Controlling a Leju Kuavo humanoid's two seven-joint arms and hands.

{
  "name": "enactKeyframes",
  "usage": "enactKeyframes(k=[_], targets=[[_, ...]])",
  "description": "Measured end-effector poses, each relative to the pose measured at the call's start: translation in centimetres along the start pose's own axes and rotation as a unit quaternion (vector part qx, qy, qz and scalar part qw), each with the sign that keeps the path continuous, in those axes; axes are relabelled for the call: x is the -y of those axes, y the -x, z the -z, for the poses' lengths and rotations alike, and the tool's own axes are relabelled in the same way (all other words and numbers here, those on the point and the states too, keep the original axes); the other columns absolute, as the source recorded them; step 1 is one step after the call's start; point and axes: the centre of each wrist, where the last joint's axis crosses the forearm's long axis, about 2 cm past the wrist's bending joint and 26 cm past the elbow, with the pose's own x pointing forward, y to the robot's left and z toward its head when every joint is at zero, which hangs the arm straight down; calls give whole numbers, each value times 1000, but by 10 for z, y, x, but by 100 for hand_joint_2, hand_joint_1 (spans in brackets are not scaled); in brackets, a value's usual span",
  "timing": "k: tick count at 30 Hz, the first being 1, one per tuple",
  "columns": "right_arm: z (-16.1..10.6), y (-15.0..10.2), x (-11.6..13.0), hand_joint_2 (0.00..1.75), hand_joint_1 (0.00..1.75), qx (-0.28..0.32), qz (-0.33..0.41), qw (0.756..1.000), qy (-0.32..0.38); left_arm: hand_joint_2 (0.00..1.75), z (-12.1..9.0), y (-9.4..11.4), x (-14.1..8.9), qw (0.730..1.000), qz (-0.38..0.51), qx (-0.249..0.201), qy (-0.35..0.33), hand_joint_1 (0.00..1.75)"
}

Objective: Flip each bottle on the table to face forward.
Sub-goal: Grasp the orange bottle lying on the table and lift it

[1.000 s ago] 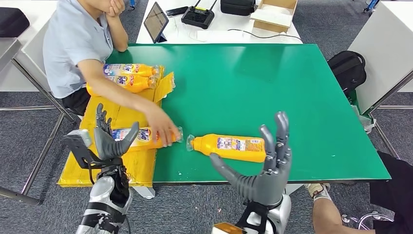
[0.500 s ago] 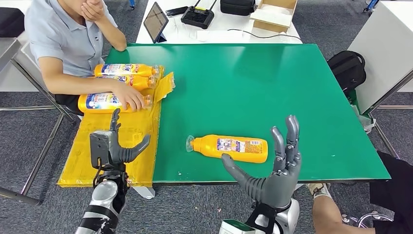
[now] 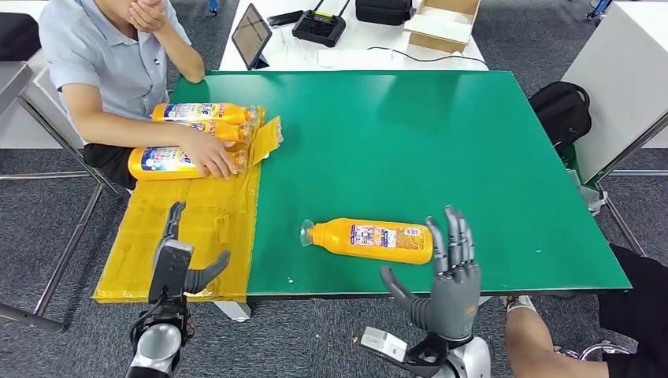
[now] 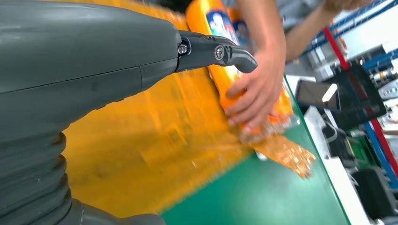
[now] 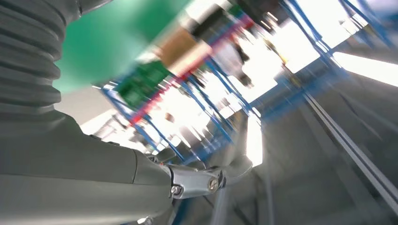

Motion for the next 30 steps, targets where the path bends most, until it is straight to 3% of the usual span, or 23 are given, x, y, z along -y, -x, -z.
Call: enactKeyframes(k=[6,11,17,30], targets=[[-30,12,-10,175,0,-78,-36,993,-77,175,-10,-4,-12,999,36,12,-39,0],[-43,19,-13,175,0,-98,-65,986,-116,175,-10,-12,-21,997,11,18,-68,0],[-55,28,-17,175,0,-164,-89,965,-185,175,-12,-19,-25,997,17,30,-75,0],[-55,35,-25,175,0,-174,-96,953,-228,175,-12,-26,-26,996,19,36,-81,0]])
